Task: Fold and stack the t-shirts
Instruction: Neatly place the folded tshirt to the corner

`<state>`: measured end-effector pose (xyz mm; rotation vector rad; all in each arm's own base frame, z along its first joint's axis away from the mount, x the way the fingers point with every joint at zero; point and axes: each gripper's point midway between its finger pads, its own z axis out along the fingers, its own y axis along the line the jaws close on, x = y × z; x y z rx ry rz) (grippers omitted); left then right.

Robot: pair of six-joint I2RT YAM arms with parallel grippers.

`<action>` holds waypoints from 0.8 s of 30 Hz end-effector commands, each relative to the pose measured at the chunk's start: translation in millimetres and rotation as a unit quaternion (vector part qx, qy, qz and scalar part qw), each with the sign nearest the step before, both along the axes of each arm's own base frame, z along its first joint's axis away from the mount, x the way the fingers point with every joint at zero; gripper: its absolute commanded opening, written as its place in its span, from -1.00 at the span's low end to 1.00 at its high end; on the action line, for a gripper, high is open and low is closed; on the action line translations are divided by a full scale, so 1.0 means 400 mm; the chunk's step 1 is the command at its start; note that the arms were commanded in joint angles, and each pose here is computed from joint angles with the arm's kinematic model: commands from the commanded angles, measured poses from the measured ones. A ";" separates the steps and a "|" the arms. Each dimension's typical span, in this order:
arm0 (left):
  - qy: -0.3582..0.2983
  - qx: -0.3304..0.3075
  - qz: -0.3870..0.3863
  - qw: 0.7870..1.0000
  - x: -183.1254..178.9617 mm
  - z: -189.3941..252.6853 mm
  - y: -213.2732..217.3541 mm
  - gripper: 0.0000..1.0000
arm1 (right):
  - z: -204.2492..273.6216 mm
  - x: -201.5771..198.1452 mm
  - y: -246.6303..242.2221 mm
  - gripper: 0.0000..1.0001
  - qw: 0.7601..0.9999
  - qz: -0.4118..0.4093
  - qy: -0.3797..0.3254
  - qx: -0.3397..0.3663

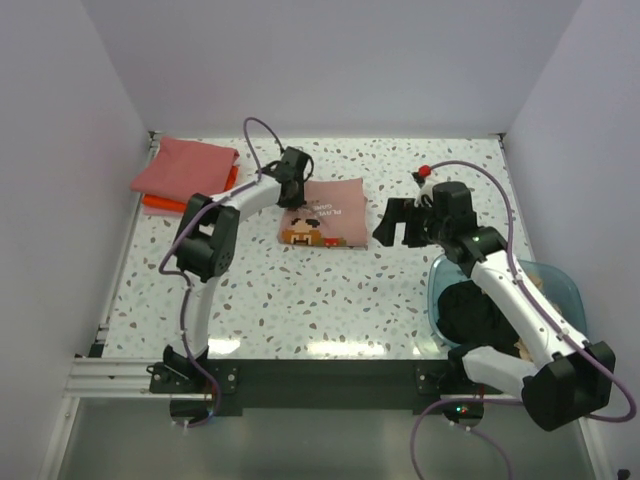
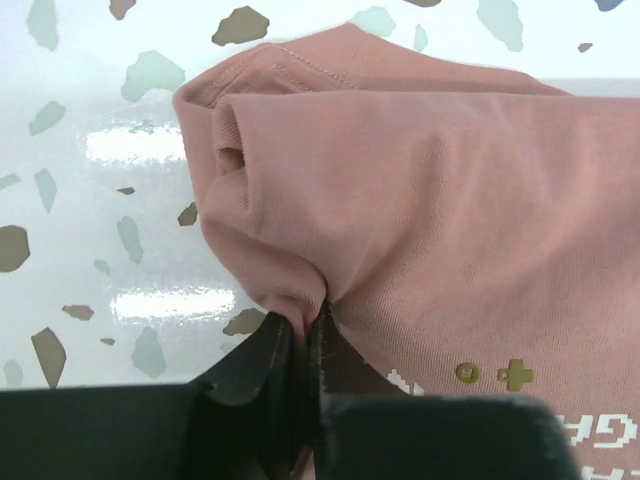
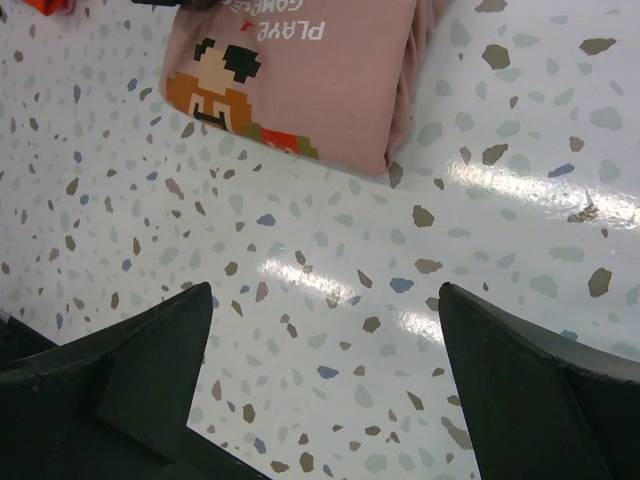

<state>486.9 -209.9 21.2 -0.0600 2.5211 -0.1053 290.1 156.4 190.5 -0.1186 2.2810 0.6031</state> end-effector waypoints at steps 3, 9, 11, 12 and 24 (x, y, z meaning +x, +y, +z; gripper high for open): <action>0.079 0.168 0.000 0.983 -0.094 -0.092 0.140 -1.00 | 0.024 -0.006 -0.046 0.97 0.999 -0.026 -0.033 -0.029; -0.059 0.272 -0.045 0.959 -0.002 0.183 0.226 -1.00 | 0.037 -0.010 -0.070 0.97 0.997 -0.045 -0.042 -0.041; -0.075 0.282 -0.070 0.954 0.026 0.237 0.250 -1.00 | 0.033 -0.011 -0.076 0.97 0.997 -0.049 -0.041 -0.046; -0.083 0.288 -0.074 0.951 0.033 0.266 0.264 -1.00 | 0.031 -0.013 -0.079 0.97 0.997 -0.052 -0.040 -0.047; -0.148 0.438 -0.088 0.883 0.099 0.525 0.433 -1.00 | 0.036 -0.009 -0.107 0.97 0.994 -0.073 -0.053 -0.067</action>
